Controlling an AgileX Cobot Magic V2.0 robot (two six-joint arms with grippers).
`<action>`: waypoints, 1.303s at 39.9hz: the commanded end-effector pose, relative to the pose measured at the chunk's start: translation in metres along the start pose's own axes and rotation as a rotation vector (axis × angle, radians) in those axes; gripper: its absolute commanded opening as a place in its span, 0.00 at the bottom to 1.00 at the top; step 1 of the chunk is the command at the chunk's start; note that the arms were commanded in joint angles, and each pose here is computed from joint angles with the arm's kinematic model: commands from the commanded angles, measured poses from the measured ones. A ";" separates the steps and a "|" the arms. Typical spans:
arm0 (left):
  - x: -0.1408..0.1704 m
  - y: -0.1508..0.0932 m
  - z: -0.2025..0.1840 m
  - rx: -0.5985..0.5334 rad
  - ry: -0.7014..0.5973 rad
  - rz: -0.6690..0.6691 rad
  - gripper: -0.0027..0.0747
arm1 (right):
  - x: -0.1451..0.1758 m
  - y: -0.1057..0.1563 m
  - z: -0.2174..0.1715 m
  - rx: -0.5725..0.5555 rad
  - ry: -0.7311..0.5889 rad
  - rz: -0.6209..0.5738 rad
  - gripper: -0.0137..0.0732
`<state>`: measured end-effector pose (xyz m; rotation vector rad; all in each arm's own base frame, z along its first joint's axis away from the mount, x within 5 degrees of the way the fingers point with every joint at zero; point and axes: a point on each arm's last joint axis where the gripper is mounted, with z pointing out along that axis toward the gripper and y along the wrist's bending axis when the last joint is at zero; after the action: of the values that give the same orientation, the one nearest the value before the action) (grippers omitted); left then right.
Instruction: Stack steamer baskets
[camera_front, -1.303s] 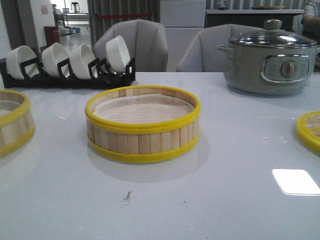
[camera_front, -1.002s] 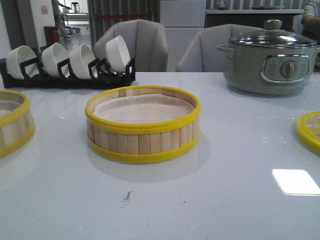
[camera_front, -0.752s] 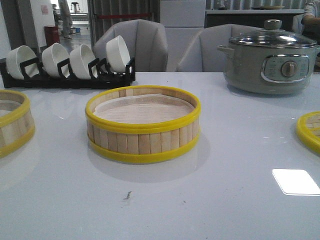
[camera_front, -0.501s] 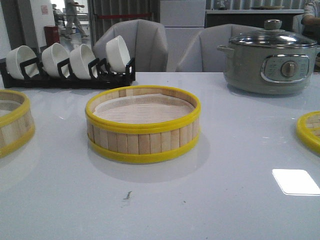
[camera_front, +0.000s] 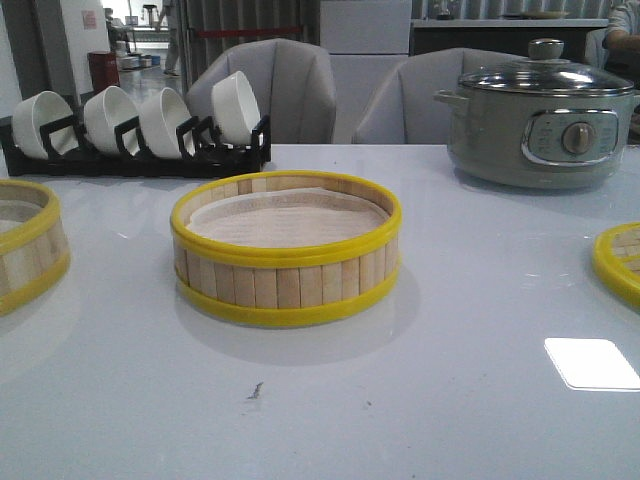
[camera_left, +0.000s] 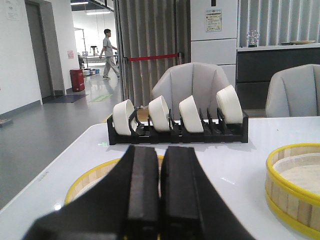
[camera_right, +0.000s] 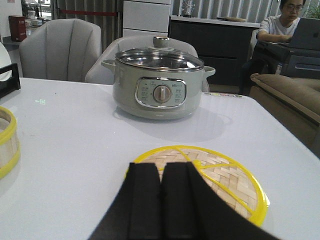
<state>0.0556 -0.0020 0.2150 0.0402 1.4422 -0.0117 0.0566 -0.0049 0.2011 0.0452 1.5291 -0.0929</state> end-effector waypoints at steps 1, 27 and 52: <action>-0.008 0.000 -0.001 0.000 -0.094 -0.001 0.14 | -0.014 -0.001 -0.003 0.008 -0.117 -0.013 0.19; -0.009 0.000 -0.001 0.006 -0.101 0.020 0.14 | -0.014 -0.001 -0.003 0.008 -0.117 -0.013 0.19; -0.214 0.005 0.100 -0.003 0.305 0.027 0.14 | -0.014 -0.001 -0.003 0.008 -0.117 -0.013 0.19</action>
<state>0.1106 -0.0026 0.4183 0.0527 1.6916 0.0161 0.0566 -0.0049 0.2011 0.0452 1.5291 -0.0929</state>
